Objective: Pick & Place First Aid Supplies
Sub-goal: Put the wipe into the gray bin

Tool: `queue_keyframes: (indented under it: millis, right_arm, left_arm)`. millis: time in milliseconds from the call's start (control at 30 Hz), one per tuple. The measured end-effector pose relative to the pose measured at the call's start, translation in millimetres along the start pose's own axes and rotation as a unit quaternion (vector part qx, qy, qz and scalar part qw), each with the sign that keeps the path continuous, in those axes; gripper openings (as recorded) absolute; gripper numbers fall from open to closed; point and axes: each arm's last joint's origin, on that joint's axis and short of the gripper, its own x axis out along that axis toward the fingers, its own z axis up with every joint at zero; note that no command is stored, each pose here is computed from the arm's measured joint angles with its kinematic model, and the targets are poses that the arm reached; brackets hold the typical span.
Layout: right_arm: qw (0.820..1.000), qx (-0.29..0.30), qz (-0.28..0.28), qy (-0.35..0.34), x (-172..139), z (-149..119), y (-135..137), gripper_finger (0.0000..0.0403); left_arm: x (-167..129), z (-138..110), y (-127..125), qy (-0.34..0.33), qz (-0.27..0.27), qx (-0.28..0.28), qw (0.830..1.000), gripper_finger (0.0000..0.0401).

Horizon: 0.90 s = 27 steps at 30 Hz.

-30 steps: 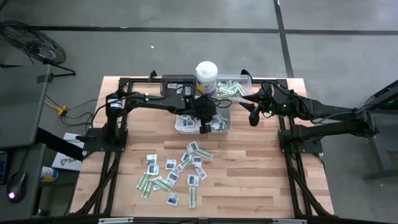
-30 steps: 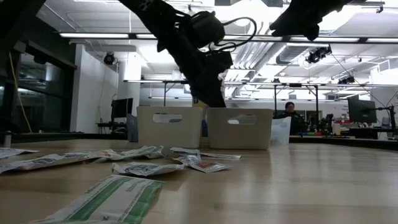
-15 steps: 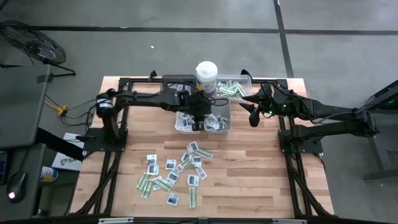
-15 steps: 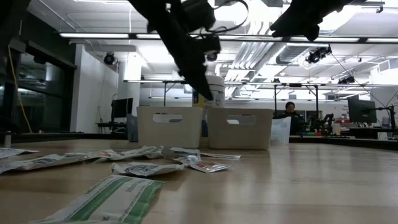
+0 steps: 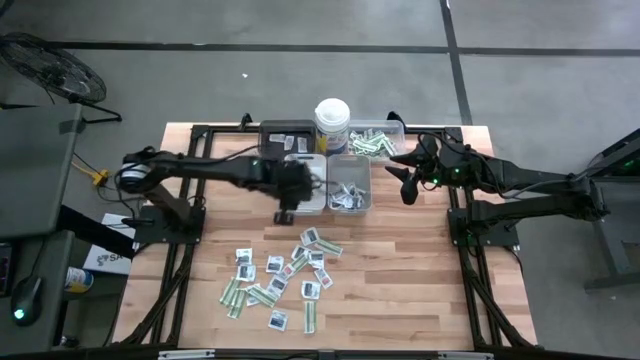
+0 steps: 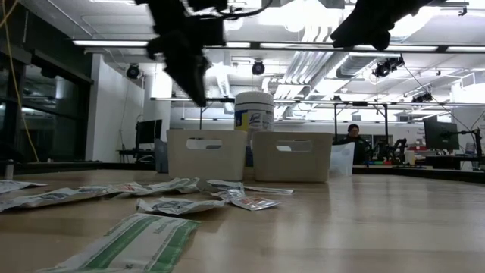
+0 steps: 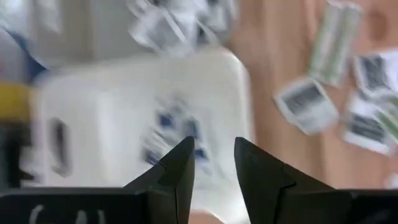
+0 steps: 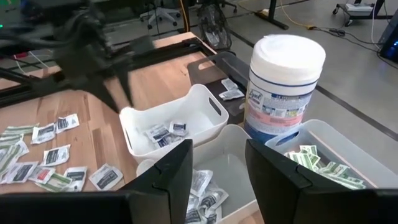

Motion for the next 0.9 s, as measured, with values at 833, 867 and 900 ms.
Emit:
queue_keyframes:
  millis: [833,867,900]
  right_arm:
    - [0.990,0.031,0.132,0.029,-1,-1,8,0.0142]
    - [0.990,0.031,0.133,0.029,-1,-1,8,0.0142]
    - [0.990,0.031,0.133,0.029,-1,-1,8,0.0142]
  left_arm:
    - [4,-147,-131,0.101,-0.088,-0.288,0.948,0.0110]
    - [5,-149,-132,0.105,-0.090,-0.281,0.950,0.0110]
    - [5,-152,-134,0.111,-0.094,-0.270,0.952,0.0110]
